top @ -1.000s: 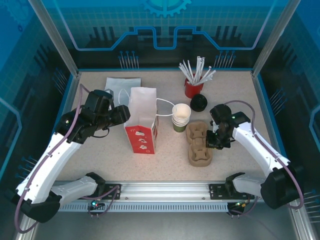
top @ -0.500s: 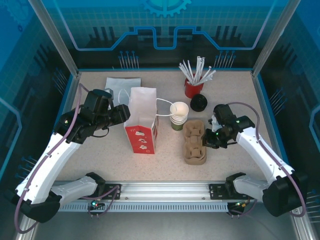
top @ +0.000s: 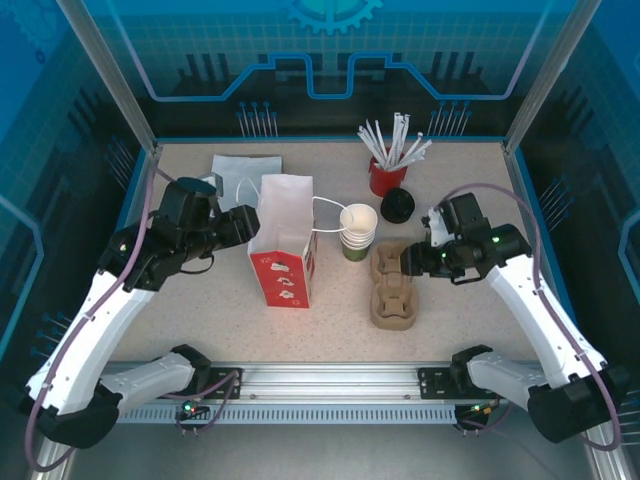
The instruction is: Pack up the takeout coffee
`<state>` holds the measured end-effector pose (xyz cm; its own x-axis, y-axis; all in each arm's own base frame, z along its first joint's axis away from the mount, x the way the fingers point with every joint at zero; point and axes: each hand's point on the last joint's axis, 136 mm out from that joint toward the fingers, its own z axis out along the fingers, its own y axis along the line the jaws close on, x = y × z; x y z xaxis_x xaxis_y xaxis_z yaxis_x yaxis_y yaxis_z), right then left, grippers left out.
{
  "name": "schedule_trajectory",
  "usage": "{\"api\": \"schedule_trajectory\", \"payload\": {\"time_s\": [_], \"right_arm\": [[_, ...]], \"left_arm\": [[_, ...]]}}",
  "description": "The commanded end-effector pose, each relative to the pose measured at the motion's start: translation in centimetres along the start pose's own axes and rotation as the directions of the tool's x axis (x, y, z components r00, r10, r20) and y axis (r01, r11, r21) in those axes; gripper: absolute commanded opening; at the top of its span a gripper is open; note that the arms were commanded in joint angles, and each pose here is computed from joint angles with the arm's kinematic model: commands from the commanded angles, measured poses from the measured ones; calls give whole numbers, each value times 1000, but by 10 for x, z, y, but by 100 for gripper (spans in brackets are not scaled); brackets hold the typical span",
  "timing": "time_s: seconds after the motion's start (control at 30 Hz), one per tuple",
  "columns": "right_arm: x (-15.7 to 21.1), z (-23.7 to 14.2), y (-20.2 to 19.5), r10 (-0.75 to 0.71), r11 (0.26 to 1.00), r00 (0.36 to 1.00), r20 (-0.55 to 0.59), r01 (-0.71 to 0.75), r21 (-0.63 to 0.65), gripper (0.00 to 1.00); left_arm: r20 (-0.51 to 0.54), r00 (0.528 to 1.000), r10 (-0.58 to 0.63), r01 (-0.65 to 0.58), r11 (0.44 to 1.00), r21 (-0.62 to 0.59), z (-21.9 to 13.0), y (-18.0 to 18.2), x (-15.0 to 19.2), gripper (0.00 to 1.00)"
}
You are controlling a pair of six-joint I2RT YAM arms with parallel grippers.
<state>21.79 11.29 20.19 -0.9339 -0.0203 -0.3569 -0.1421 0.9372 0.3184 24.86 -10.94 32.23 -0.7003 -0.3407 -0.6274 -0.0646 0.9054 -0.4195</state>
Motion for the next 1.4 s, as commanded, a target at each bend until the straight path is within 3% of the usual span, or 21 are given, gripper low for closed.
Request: {"api": "schedule_trajectory", "payload": {"time_s": [0.0, 0.07, 0.2, 0.3, 0.43, 0.87, 1.37], "right_arm": [[-10, -14, 6, -280, 958, 960, -16, 281, 58, 67], [-7, -13, 10, -445, 891, 892, -84, 450, 60, 69], [14, 0, 3, -727, 660, 639, -252, 751, 1, 76], [14, 11, -4, -812, 524, 492, -315, 851, -22, 79], [8, 24, 4, -880, 419, 384, -281, 905, -77, 82], [26, 74, -1, -917, 250, 157, -366, 942, -223, 87], [35, 106, -17, -874, 234, 83, -479, 935, -266, 86]], "left_arm": [[70, 997, 22, -23, 999, 25, -16, 1, -7, 70], [88, 996, 19, -21, 1000, 22, -19, 4, -7, 75], [112, 994, 19, -20, 1000, 12, -22, 11, -5, 85], [126, 992, 26, -28, 999, 17, -23, 13, -5, 88], [126, 992, 28, -30, 999, 15, -24, 15, -2, 89], [123, 992, 34, -33, 999, -9, -24, 19, -1, 91], [120, 992, 36, -35, 999, -16, -25, 21, -1, 92]]}}
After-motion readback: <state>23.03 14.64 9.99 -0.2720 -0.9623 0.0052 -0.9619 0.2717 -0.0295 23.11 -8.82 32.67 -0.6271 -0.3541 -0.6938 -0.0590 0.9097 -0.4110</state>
